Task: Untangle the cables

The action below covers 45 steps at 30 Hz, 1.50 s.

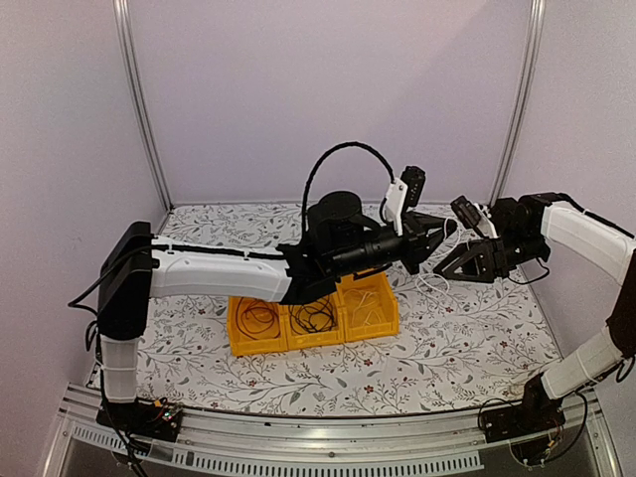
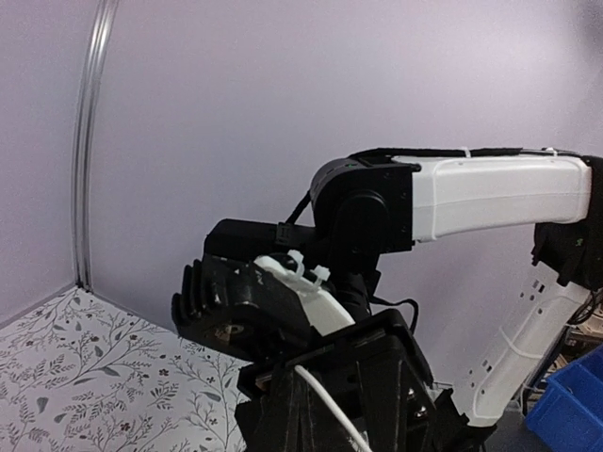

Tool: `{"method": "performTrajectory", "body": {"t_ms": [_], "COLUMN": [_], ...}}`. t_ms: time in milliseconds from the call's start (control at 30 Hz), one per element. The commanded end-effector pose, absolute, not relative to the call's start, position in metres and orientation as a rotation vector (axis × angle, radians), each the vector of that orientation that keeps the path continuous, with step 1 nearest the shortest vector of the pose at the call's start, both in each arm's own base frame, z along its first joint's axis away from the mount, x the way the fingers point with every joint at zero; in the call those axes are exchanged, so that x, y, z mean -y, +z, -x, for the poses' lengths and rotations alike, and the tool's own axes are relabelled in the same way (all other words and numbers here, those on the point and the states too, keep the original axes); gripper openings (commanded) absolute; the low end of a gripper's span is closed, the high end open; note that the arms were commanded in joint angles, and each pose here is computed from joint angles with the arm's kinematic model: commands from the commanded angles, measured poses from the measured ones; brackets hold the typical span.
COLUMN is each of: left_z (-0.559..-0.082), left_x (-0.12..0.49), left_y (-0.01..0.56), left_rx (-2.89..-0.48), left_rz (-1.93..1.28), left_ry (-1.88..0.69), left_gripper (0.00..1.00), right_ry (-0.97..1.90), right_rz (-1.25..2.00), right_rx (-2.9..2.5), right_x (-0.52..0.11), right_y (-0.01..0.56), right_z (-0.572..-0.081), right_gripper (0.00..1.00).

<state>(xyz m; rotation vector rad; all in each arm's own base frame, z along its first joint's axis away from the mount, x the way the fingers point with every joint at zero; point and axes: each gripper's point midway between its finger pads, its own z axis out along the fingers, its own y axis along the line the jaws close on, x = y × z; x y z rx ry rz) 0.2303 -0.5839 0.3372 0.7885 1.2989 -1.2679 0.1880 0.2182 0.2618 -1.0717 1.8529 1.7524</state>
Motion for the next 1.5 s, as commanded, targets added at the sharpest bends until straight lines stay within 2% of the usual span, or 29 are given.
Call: {"method": "performTrajectory", "body": {"t_ms": [0, 433, 500, 600, 667, 767, 933, 1067, 1233, 1467], "left_z": [-0.244, -0.254, -0.253, -0.247, -0.242, -0.234, -0.211, -0.197, -0.188, -0.176], "left_x": [0.581, 0.576, 0.574, 0.566, 0.559, 0.537, 0.509, 0.498, 0.495, 0.503], "left_y": [0.325, 0.333, 0.334, 0.332, 0.318, 0.291, 0.241, 0.197, 0.162, 0.139], "left_rx": [-1.313, -1.292, -1.297, -1.324, -1.38, -1.499, -1.679, -1.827, -1.962, -2.014], "left_rz": [-0.777, -0.738, -0.731, -0.726, -0.732, -0.734, -0.812, -0.877, -0.818, -0.8], "left_ry": [-1.224, -1.213, -1.222, -1.246, -1.241, -1.196, -1.049, -0.948, -0.984, -1.018], "left_gripper": [0.0, 0.0, 0.0, 0.0, 0.08, 0.26, 0.39, 0.43, 0.44, 0.45], "right_ry": [1.772, 1.716, 1.659, 1.485, 1.314, 1.041, 0.718, 0.578, 0.44, 0.266], "right_rz": [1.085, 1.115, 1.137, 1.169, 1.21, 1.291, 1.483, 1.632, 1.848, 1.855], "right_rx": [-1.704, -1.719, -1.743, -1.848, -1.936, -2.036, -1.998, -1.929, -1.862, -1.953], "right_x": [-0.22, -0.219, -0.219, -0.217, -0.209, -0.192, -0.17, -0.171, -0.186, -0.185], "right_y": [0.287, 0.275, 0.269, 0.251, 0.232, 0.197, 0.157, 0.137, 0.106, 0.074], "right_z": [-0.186, -0.188, -0.192, -0.206, -0.215, -0.223, -0.21, -0.194, -0.174, -0.195], "right_gripper": [0.54, 0.55, 0.52, 0.43, 0.37, 0.36, 0.39, 0.4, 0.39, 0.37]}}
